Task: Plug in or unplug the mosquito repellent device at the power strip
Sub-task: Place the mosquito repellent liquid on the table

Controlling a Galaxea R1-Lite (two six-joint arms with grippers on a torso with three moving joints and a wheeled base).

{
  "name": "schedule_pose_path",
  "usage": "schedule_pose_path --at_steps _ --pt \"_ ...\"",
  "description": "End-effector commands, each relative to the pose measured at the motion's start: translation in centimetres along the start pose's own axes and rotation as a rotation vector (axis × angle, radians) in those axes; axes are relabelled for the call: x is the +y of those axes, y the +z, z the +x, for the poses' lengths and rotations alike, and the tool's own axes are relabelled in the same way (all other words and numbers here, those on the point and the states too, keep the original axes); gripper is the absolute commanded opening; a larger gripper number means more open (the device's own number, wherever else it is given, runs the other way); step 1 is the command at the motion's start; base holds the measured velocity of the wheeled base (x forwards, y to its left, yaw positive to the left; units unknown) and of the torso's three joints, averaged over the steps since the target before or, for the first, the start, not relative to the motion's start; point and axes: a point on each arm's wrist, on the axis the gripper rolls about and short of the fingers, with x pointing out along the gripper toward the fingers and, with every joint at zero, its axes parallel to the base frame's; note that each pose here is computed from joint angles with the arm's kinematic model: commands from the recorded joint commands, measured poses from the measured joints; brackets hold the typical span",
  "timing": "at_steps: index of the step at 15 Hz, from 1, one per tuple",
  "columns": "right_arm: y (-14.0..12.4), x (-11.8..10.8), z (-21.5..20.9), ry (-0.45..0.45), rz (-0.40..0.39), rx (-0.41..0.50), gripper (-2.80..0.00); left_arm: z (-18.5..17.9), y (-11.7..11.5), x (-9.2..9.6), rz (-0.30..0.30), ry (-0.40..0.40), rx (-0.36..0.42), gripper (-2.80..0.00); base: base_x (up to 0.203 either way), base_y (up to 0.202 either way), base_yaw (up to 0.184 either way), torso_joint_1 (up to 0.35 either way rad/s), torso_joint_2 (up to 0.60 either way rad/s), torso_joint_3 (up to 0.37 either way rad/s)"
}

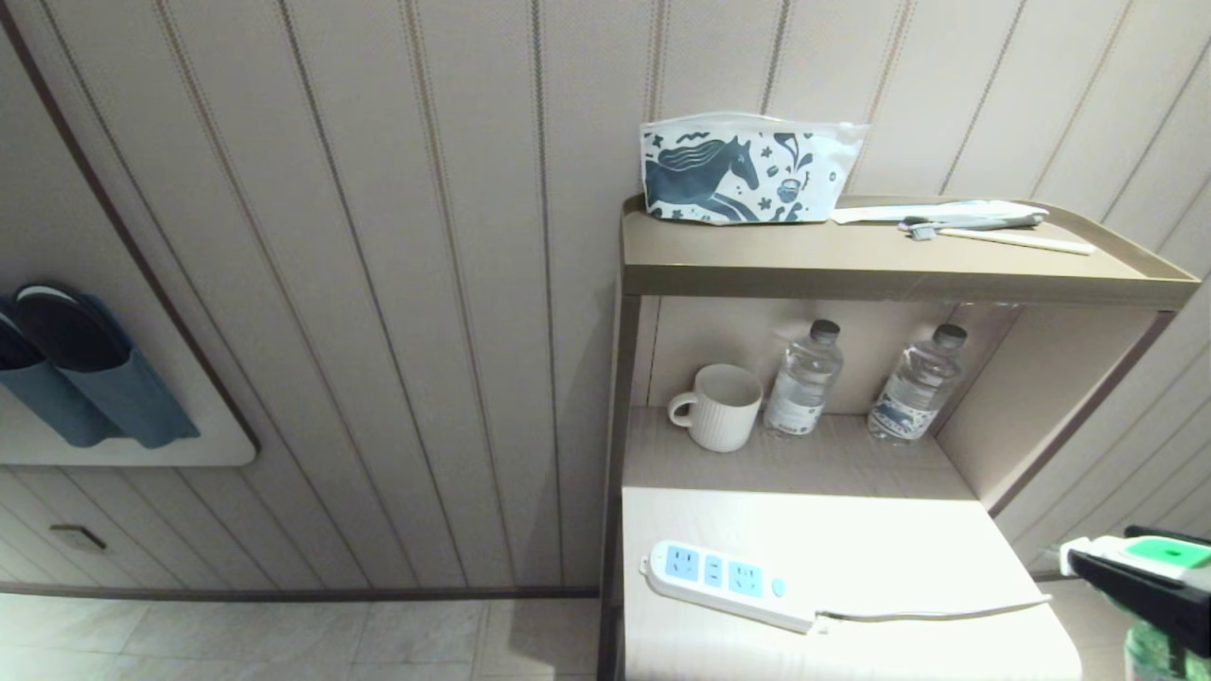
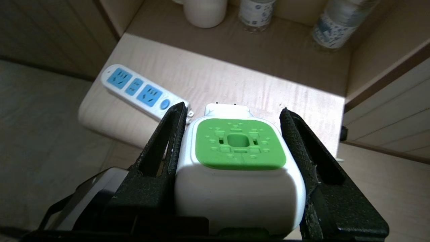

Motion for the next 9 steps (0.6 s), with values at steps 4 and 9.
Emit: schedule_pose_path --at_steps 4,9 --pt "-1.9 -0.4 1.0 -0.115 0.012 -0.057 -2.80 0.0 -0.1 0.0 -0.004 0.002 0.009 -2.80 0.000 0.000 0.000 0.000 0.00 0.000" --pt "-1.3 -2.2 3.4 -0.218 0.043 -0.098 -2.80 0.0 -0.1 0.0 -0.004 0.002 0.009 -2.80 0.000 0.000 0.000 0.000 0.00 0.000"
